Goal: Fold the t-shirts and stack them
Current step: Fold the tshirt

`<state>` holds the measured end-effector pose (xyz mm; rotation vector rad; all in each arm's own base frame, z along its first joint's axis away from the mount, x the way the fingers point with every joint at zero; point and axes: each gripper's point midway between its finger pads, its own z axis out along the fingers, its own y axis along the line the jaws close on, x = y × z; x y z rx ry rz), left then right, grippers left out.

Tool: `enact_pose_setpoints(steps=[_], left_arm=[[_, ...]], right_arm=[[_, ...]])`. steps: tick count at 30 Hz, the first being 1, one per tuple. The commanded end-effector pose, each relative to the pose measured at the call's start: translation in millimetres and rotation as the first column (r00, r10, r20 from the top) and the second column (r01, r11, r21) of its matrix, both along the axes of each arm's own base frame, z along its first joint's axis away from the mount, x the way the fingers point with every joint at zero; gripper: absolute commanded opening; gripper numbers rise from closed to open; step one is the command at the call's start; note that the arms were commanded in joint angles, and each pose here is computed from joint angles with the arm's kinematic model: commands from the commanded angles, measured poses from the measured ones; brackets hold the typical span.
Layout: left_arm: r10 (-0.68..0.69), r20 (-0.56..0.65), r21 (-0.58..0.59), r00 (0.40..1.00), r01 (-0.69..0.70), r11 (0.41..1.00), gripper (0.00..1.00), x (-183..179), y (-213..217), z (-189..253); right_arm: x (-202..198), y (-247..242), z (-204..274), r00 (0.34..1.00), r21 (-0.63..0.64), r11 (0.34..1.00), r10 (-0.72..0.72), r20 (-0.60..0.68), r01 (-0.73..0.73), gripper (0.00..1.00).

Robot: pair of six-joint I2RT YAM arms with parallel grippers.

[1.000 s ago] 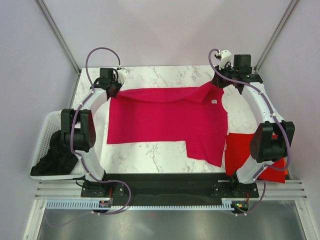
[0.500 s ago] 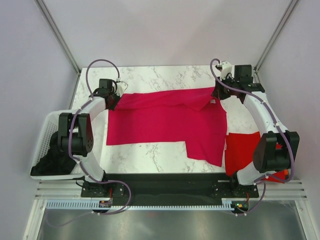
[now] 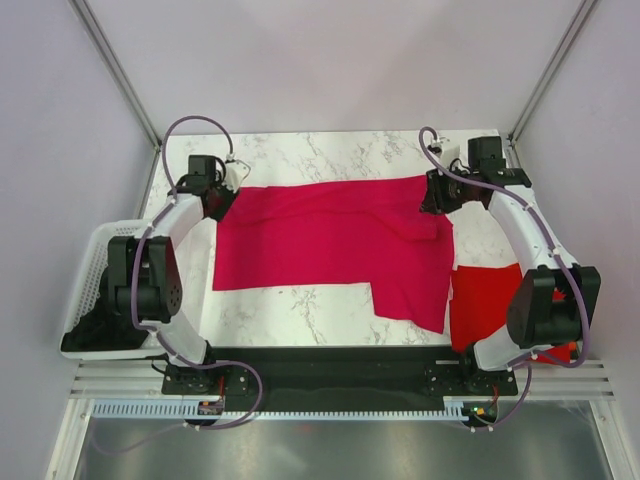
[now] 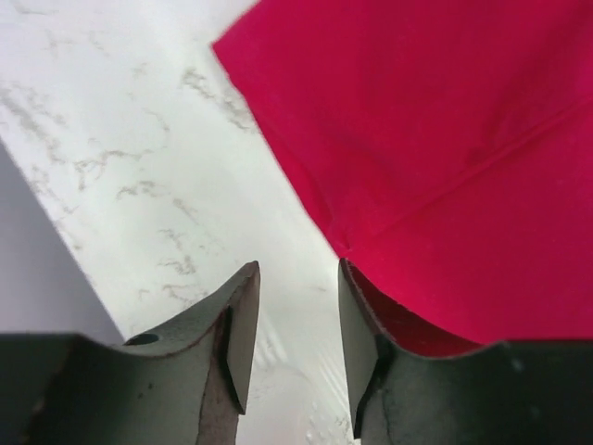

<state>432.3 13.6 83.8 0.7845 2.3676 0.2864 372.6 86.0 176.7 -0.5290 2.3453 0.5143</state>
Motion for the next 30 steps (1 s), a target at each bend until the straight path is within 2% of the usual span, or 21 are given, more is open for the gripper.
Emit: enact_pose_setpoints(steps=[1,4,6,8,9,10,16,21,30], left_arm=[[0.001,0.156,-0.044,0.988,0.006,0.999,0.48,16,4,62],[0.06,0.11,-0.087,0.992,-0.05,0.995,0.5,31,3,56],[0.075,-0.022,-0.175,0.997,-0.078,0.982,0.5,33,-10,36],[0.088,-0.084,-0.242,0.993,-0.106,0.964,0.51,36,-20,25],[0.072,-0.115,-0.269,0.991,-0.1,0.958,0.52,38,-27,17],[0.074,-0.121,-0.276,0.99,-0.106,0.955,0.53,41,-28,13],[0.194,-0.122,-0.317,0.973,-0.223,0.922,0.66,68,5,2],[0.233,-0.117,-0.323,0.965,-0.259,0.91,0.71,88,20,-10],[0.227,-0.14,-0.395,0.964,-0.265,0.88,0.74,104,9,-25]], right_arm=[[1,2,32,0.999,0.051,0.998,0.034,0.042,-0.036,0.33],[32,3,26,0.999,0.065,0.998,0.023,0.044,-0.026,0.36],[51,4,26,0.998,0.072,0.997,0.026,0.05,-0.029,0.34],[73,-10,0,1.0,0.074,0.997,-0.002,-0.005,0.003,0.35],[89,-16,8,1.0,0.07,0.998,-0.009,0.027,0.007,0.36],[102,-19,-13,1.0,0.07,0.997,-0.013,-0.014,0.014,0.35],[159,-49,-31,0.998,0.062,0.996,-0.059,0.018,0.058,0.42],[175,-67,-50,0.996,0.032,0.996,-0.082,0.017,0.082,0.44],[194,-84,-85,0.993,-0.019,0.992,-0.121,0.006,0.121,0.47]])
